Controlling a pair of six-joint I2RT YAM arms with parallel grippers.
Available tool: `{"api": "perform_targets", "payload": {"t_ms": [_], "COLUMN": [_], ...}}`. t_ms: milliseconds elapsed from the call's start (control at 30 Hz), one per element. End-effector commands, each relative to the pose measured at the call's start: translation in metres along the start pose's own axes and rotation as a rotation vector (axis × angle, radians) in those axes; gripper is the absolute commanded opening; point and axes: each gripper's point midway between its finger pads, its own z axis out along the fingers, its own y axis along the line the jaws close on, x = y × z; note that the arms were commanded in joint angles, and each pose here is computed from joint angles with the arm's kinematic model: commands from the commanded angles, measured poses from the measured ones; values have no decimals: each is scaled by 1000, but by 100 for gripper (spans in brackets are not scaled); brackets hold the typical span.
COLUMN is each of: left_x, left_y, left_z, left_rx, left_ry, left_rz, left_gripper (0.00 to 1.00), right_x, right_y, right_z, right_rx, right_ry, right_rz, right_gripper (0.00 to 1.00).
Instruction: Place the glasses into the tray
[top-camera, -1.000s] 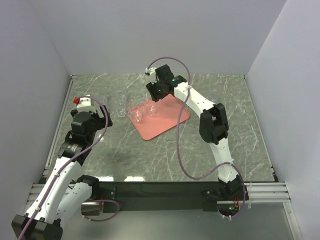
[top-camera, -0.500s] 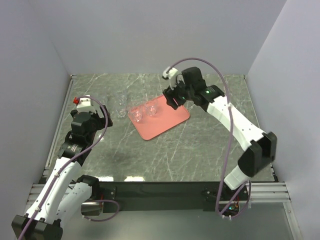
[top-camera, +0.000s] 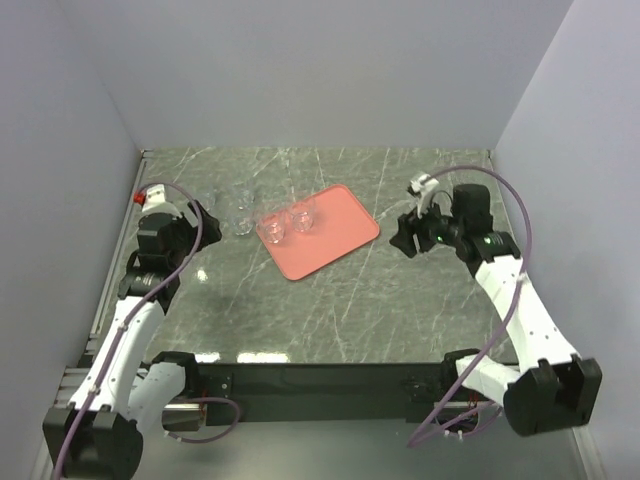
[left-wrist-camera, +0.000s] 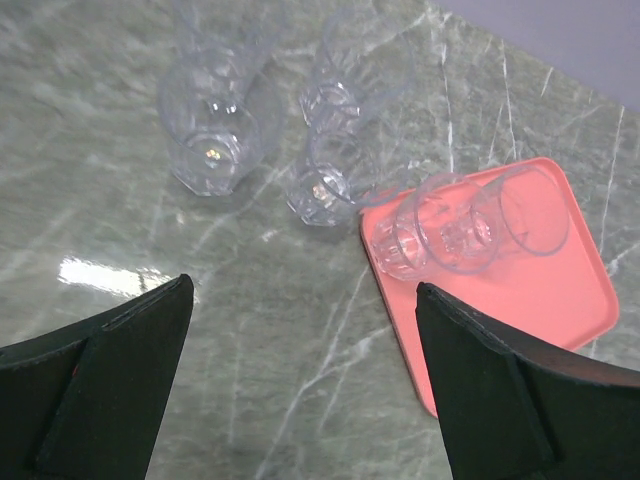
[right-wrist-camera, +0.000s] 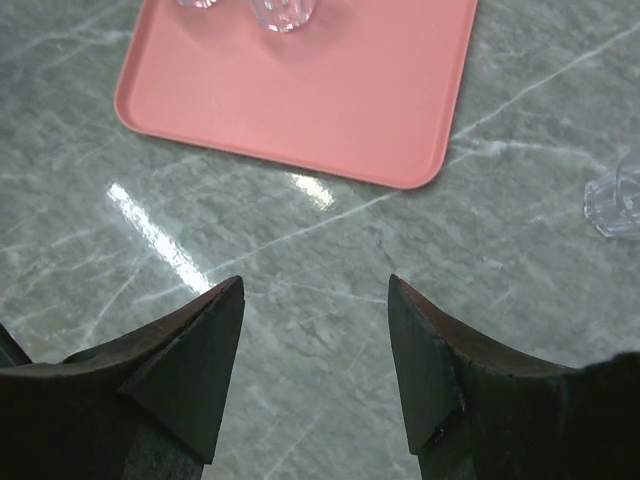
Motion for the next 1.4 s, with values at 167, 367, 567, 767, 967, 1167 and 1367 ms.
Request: {"api": "perform_targets", "payload": {"t_ms": [167, 367, 567, 767, 967, 1167, 1367], "left_x": [-4, 5, 8, 11, 32, 45, 48], "left_y": [-4, 32, 49, 61, 71, 77, 90], "left_z": [40, 73, 101, 118, 133, 141, 141], "left_rx": [-19, -162, -261, -337, -420, -464, -530], "left_ry": [59, 142, 234, 284, 395, 449, 452], "left_rz": [-316, -477, -536, -568, -582, -595, -559], "left_gripper": [97, 93, 91, 77, 56, 28, 4], "right_x": [11, 12, 13, 14, 13, 15, 14], "right_y": [6, -2, -3, -4, -5, -7, -8], "right_z": [-27, -36, -38, -39, -40, -41, -42], "right_rx": [-21, 7, 19, 26, 30, 32, 38], "right_ry": [-162, -189, -196, -196, -201, -199, -202], "right_rz": [-19, -24, -38, -42, -39, -34, -36], "right_gripper": [70, 70, 70, 69, 70, 69, 69]}}
